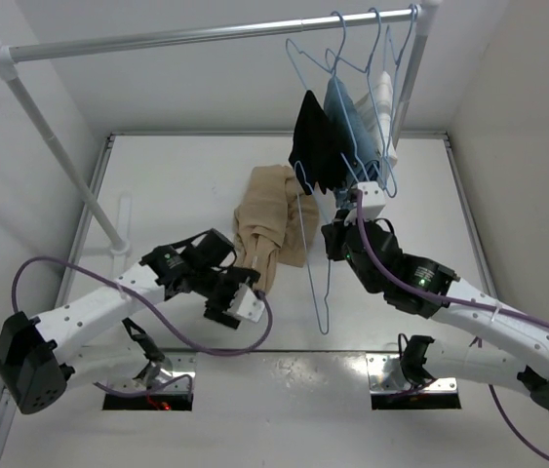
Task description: Place the t-shirt on the hanger
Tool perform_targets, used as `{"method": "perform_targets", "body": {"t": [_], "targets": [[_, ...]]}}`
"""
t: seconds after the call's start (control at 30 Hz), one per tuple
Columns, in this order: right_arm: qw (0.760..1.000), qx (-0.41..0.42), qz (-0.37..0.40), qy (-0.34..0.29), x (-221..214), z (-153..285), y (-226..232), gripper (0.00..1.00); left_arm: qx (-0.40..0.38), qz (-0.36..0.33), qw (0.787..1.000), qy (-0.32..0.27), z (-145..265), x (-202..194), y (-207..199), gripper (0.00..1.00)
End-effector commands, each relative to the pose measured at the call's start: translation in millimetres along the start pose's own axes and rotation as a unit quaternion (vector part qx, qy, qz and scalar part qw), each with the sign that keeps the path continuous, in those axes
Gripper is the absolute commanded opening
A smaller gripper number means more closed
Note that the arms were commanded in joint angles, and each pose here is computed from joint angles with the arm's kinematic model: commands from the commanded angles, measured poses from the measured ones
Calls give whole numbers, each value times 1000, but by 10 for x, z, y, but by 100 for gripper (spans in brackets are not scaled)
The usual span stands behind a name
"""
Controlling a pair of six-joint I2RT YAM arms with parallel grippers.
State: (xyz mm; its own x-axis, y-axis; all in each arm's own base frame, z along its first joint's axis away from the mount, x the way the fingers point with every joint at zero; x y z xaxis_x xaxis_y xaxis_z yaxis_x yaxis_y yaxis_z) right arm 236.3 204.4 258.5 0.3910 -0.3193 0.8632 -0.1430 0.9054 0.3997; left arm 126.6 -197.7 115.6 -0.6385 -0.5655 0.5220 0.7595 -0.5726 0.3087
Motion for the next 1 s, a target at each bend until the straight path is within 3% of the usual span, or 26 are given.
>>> {"method": "perform_targets", "body": {"t": [0.0,0.07,0.1,0.17,0.2,0.3,0.43,0.6,0.97], "targets": [[1000,0,-11,-7,47,20,-2,0,225,90,969,-53,327,155,1031,76],[1000,2,-11,-3,-2,23,4,0,322,104,941,-29,508,32,1461,56],[1000,5,-11,0,-12,25,15,0,323,125,938,-12,422,-90,1561,47],[1000,5,-11,0,-12,25,15,0,331,169,928,23,379,-298,1692,50],[1000,7,-14,-2,11,42,16,0,339,182,923,29,401,-318,1801,58],[1000,5,-11,0,-15,55,-17,0,340,202,917,58,245,-531,1854,71],[1000,7,-14,-2,-26,73,-44,0,354,195,907,119,238,-886,1973,66],[1000,4,-14,-5,-28,80,-75,0,298,225,911,173,138,-1306,2006,62],[1000,11,-14,0,-45,83,-49,0,210,221,940,157,-140,-1370,1739,58]]}}
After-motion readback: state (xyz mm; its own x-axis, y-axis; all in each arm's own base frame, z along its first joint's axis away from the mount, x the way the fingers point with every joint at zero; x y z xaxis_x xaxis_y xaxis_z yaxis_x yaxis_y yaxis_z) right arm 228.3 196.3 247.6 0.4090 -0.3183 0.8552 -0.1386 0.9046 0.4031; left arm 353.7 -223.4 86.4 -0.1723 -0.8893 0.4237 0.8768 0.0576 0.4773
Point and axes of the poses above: each gripper's point midway between its finger pads, its own z axis back along the fingers, its own y axis along the line the jaws close on, x = y × z, the point moved 1 cm from there along z, back along the fingers, and after that the axes turned 12 degrees about -z, right-handed, at the moved point
